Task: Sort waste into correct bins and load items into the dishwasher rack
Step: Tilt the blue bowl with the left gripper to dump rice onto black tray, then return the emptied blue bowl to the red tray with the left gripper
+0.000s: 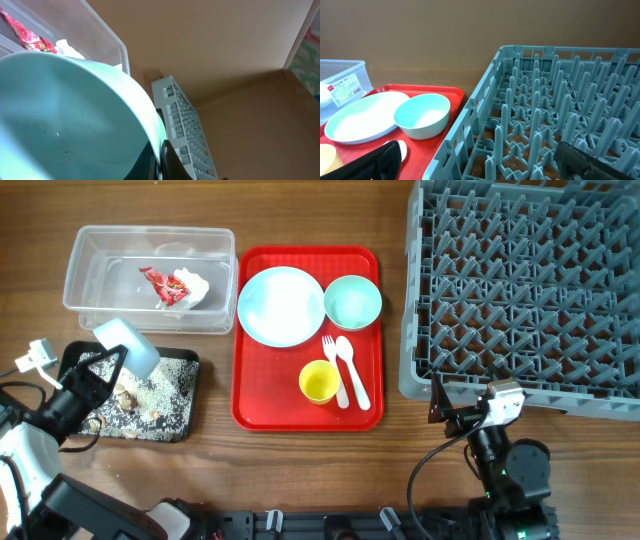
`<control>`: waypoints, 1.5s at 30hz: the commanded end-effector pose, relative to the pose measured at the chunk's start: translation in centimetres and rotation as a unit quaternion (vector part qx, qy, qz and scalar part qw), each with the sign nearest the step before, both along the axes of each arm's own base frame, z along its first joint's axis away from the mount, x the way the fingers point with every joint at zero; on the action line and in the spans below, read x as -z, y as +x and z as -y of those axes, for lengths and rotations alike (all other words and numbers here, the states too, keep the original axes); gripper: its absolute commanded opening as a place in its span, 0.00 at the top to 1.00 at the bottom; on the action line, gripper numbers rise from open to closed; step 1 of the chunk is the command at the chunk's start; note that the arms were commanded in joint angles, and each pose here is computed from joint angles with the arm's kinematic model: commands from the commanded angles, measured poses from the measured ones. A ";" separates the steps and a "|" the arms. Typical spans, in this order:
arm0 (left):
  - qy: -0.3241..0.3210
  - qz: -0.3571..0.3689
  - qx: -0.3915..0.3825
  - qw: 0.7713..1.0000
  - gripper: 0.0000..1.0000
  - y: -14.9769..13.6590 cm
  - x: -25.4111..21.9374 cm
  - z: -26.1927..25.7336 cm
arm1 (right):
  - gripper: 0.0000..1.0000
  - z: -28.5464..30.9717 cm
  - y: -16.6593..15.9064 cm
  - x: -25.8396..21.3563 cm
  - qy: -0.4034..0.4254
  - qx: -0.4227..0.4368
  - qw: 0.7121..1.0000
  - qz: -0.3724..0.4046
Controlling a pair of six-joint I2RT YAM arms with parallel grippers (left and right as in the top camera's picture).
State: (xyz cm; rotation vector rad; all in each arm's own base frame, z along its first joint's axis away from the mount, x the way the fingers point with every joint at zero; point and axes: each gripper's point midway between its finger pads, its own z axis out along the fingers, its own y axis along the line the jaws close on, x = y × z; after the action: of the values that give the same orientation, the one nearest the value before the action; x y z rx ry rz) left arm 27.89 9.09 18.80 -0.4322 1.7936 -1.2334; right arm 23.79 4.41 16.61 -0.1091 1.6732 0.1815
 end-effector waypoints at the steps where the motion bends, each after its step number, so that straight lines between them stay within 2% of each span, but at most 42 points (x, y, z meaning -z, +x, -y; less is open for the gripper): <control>1: -0.004 -0.004 0.005 1.000 0.96 0.0 0.4 0.3 | 0.00 -0.2 -0.1 -0.2 -0.003 -0.007 1.000 0.005; 6: -0.005 0.002 0.008 1.000 0.96 0.1 0.3 0.4 | 0.00 -0.2 -0.1 -0.2 -0.003 -0.007 1.000 0.005; 10: -0.033 0.032 0.025 0.999 0.96 0.0 -1.1 1.2 | 0.00 -0.2 -0.1 -0.2 -0.003 -0.007 1.000 0.005; 14: 0.021 -0.024 0.006 0.999 0.96 0.4 1.5 0.4 | 0.00 -0.2 -0.1 -0.2 -0.003 -0.007 1.000 0.005; 17: -0.008 -0.002 0.018 1.000 0.96 0.1 0.4 1.1 | 0.00 -0.2 -0.1 -0.2 -0.003 -0.007 1.000 0.005; 19: 0.019 -0.004 0.015 1.000 0.96 0.2 1.0 0.8 | 0.00 -0.2 -0.1 -0.2 -0.003 -0.007 1.000 0.005; 22: 0.008 0.007 0.022 1.000 0.96 0.0 0.5 1.3 | 0.00 -0.2 -0.1 -0.2 -0.003 -0.007 1.000 0.005; 23: 0.020 -0.004 0.021 1.000 0.96 0.0 1.1 1.3 | 0.00 -0.2 -0.1 -0.2 -0.003 -0.007 1.000 0.005; 30: -0.029 -0.047 0.017 0.998 0.96 -0.4 1.3 1.8 | 0.00 -0.2 -0.1 -0.2 -0.003 -0.007 1.000 0.005; 35: 0.018 -0.093 0.017 0.995 0.96 -0.5 2.4 2.4 | 0.00 -0.2 -0.1 -0.2 -0.003 -0.007 1.000 0.005; 39: 0.062 -0.065 0.032 0.995 0.96 -0.6 0.5 3.8 | 0.00 -0.2 -0.1 -0.2 -0.003 -0.007 1.000 0.005; 45: 0.199 -0.081 0.015 0.977 0.96 -0.3 -1.9 5.8 | 0.00 -0.2 -0.1 -0.2 -0.003 -0.007 1.000 0.005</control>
State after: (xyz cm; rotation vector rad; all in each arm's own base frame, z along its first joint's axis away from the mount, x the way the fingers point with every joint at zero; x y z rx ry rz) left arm 27.26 4.09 18.95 -0.3312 2.0633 -1.0421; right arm 23.79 4.41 16.61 -0.1091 1.6732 0.1815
